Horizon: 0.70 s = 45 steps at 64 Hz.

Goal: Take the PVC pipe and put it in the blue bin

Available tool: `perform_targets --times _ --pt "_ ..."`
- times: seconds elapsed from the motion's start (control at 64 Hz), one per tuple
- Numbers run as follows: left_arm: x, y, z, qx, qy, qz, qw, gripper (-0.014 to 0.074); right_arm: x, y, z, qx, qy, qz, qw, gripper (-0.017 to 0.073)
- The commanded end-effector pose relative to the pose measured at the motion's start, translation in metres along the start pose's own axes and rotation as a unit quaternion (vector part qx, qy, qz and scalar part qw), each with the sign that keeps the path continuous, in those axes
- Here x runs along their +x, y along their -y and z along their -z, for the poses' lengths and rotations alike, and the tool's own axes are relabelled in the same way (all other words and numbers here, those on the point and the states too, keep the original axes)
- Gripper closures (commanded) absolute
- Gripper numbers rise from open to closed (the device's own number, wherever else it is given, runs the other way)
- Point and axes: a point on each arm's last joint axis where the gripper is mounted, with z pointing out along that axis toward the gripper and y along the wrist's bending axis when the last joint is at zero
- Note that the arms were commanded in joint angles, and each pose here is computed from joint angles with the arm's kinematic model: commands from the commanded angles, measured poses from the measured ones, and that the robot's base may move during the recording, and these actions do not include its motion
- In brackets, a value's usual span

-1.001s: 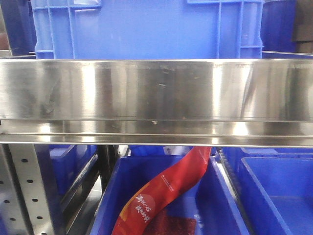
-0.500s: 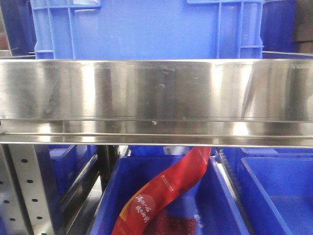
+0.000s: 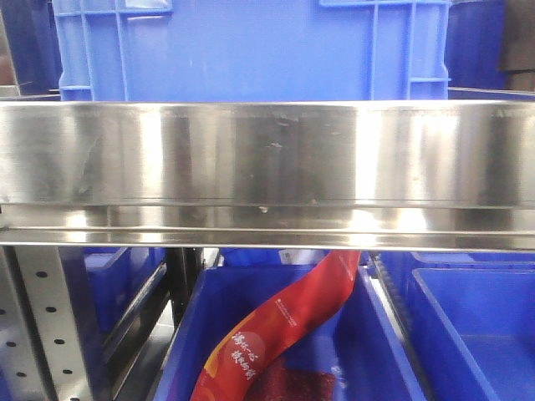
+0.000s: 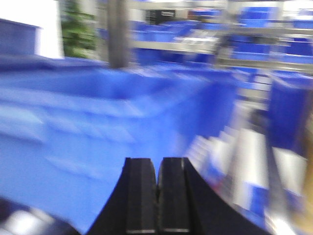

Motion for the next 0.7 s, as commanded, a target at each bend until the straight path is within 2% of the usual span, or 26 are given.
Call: perform_targets --times 0.0,0.141,0.235,0.297,0.375,0.485,0.594,0.688 --pt "-0.002 -0.001 0.002 -0.003 0.012 0.005 1.000 0.0704 0.024 0.010 0.015 0.049 0.023 0.010 0.998 0.0727" --pt "-0.002 -0.001 0.002 -0.003 0.012 0.005 1.000 0.0704 0.063 0.017 0.036 0.103 0.039 0.012 0.994 0.0727" --pt "-0.002 -0.001 0.002 -0.003 0.012 0.005 1.000 0.0704 0.082 0.018 0.043 0.121 0.042 0.013 0.992 0.0727" --pt "-0.002 -0.001 0.002 -0.003 0.012 0.005 1.000 0.0704 0.095 0.019 0.046 0.126 0.040 0.013 0.991 0.0727" --pt "-0.002 -0.001 0.002 -0.003 0.012 0.005 1.000 0.0704 0.093 0.018 0.050 0.125 0.058 0.012 0.990 0.0727" --pt "-0.002 -0.001 0.002 -0.003 0.012 0.005 1.000 0.0704 0.098 0.017 0.051 0.120 0.031 0.024 0.992 0.0727" --pt "-0.003 -0.001 0.002 -0.003 0.013 0.005 1.000 0.0704 0.099 0.017 0.051 0.120 0.028 0.014 0.992 0.0727" --pt "-0.003 -0.001 0.002 -0.003 0.013 0.005 1.000 0.0704 0.099 0.017 0.051 0.120 0.029 0.020 0.992 0.0727"
